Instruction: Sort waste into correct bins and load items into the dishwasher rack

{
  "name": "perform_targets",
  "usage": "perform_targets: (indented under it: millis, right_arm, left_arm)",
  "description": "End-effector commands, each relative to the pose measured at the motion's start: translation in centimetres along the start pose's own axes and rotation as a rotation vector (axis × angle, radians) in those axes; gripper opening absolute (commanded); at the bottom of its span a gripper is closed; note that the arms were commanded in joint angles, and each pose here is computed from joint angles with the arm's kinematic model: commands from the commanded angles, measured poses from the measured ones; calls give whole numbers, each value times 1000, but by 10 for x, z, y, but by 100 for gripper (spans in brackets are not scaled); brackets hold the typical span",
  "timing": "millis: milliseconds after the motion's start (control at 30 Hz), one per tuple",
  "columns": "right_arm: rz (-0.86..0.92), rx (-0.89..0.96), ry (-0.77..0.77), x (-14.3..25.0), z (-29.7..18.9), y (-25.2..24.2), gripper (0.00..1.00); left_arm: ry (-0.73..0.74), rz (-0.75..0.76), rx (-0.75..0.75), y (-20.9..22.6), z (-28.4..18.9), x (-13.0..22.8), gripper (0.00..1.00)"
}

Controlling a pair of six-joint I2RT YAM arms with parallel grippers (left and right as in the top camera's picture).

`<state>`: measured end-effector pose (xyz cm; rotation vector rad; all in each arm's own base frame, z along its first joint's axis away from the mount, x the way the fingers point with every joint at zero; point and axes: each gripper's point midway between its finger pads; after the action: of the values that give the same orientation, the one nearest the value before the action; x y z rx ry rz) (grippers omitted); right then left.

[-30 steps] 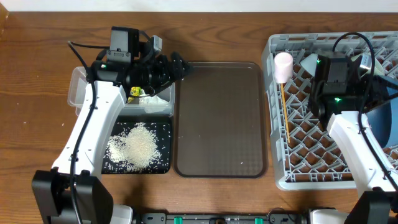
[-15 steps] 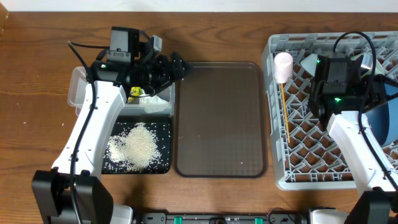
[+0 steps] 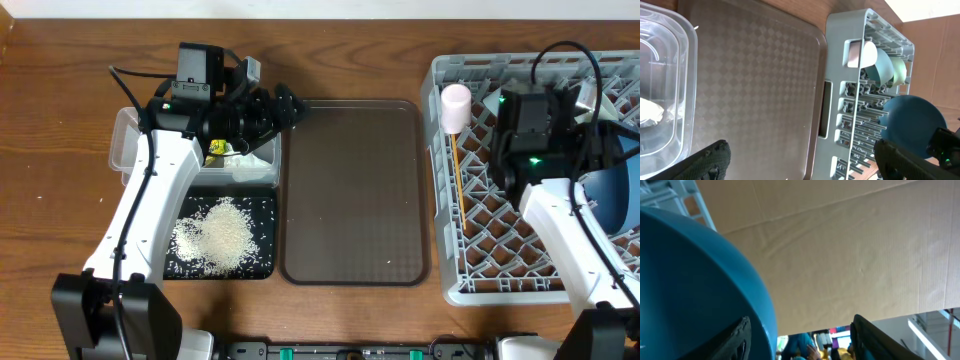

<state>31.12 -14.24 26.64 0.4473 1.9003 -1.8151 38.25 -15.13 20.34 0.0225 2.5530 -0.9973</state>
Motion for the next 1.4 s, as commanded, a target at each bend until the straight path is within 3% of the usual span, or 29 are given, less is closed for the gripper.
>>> perform_targets:
  millis: [0, 367, 500, 633, 733, 900, 967, 1000, 1033, 1067, 1200, 1367]
  right_arm:
    - [47, -11, -38, -7, -15, 2, 65]
    - [193, -116, -158, -18, -62, 20, 64]
    - [187, -238, -231, -21, -91, 41, 41]
    - [226, -359, -284, -30, -116, 46, 45]
    - [353, -466, -294, -43, -122, 39, 45]
    - [509, -764, -322, -60, -126, 23, 44]
    - [629, -876, -314, -65, -124, 5, 40]
    - [668, -929, -313, -66, -123, -2, 32]
    - [722, -988, -312, -67, -121, -12, 12]
    - [797, -1036, -302, -68, -117, -23, 1]
    - [1075, -1122, -277, -65, -89, -73, 1]
    - [1167, -1102, -259, -52, -47, -96, 1]
  left_arm:
    - [-15, 9, 2, -4, -5, -3, 94]
    - [-15, 9, 2, -4, -5, -3, 95]
    - [-15, 9, 2, -4, -5, -3, 94]
    - [-15, 9, 2, -4, -5, -3, 95]
    - [-15, 9, 2, -4, -5, -3, 94]
    - [-15, 9, 2, -4, -5, -3, 94]
    - [-15, 9, 2, -4, -5, -3, 94]
    - [-15, 9, 2, -4, -5, -3, 95]
    - [-15, 9, 2, -4, -5, -3, 94]
    - [-15, 9, 2, -4, -5, -3, 94]
    - [-15, 9, 2, -4, -5, -3, 94]
    - [-15, 9, 2, -4, -5, -3, 94]
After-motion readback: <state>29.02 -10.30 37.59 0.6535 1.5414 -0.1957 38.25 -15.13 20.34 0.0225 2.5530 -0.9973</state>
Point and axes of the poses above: each gripper's point midway between its finger pads, its own z axis out along the fingers, its own y axis along the line the jaws close on, x = y × z, and after that the axes turned 15 degrees about z, right-handed
